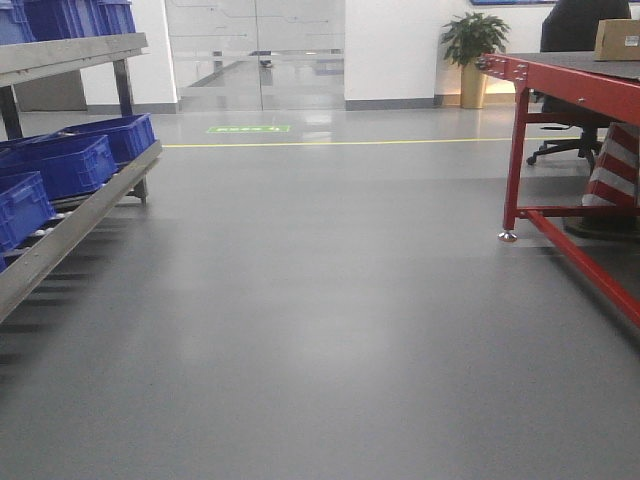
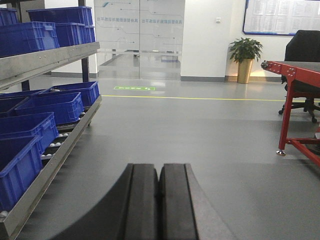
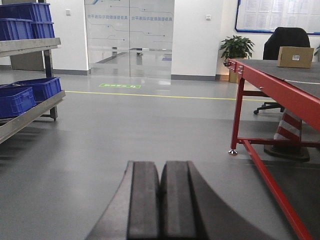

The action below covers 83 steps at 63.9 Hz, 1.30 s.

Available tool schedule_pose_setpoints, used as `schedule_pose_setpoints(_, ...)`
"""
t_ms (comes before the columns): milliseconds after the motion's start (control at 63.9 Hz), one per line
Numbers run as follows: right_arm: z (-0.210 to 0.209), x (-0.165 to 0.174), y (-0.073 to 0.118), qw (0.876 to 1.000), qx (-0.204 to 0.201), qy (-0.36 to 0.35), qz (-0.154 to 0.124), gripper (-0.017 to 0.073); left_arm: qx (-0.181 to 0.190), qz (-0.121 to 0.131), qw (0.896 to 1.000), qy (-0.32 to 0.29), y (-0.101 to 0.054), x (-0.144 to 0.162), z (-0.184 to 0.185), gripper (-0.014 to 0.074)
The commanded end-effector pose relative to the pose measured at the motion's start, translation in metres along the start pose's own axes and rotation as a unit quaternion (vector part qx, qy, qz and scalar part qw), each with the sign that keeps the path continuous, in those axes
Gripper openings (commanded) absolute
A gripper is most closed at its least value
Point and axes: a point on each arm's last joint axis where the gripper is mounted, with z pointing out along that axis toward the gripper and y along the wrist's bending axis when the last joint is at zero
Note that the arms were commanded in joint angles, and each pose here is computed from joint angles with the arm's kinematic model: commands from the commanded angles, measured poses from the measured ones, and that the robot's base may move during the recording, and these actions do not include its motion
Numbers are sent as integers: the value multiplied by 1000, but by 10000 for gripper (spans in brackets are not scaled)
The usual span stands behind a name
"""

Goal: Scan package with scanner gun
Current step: 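Drive forward along the aisle past the blue crate shelves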

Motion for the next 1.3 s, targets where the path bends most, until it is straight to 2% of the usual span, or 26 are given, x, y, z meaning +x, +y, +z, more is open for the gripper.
schedule_pose_setpoints(0, 0, -2, 0, 1000, 3, -12, -1, -167, -2, 1, 1000, -11, 0, -3, 0, -111)
schedule_pose_setpoints(1284, 0, -2, 0, 1000, 3, -12, -1, -167, -2, 1, 1000, -11, 0, -3, 0, -111)
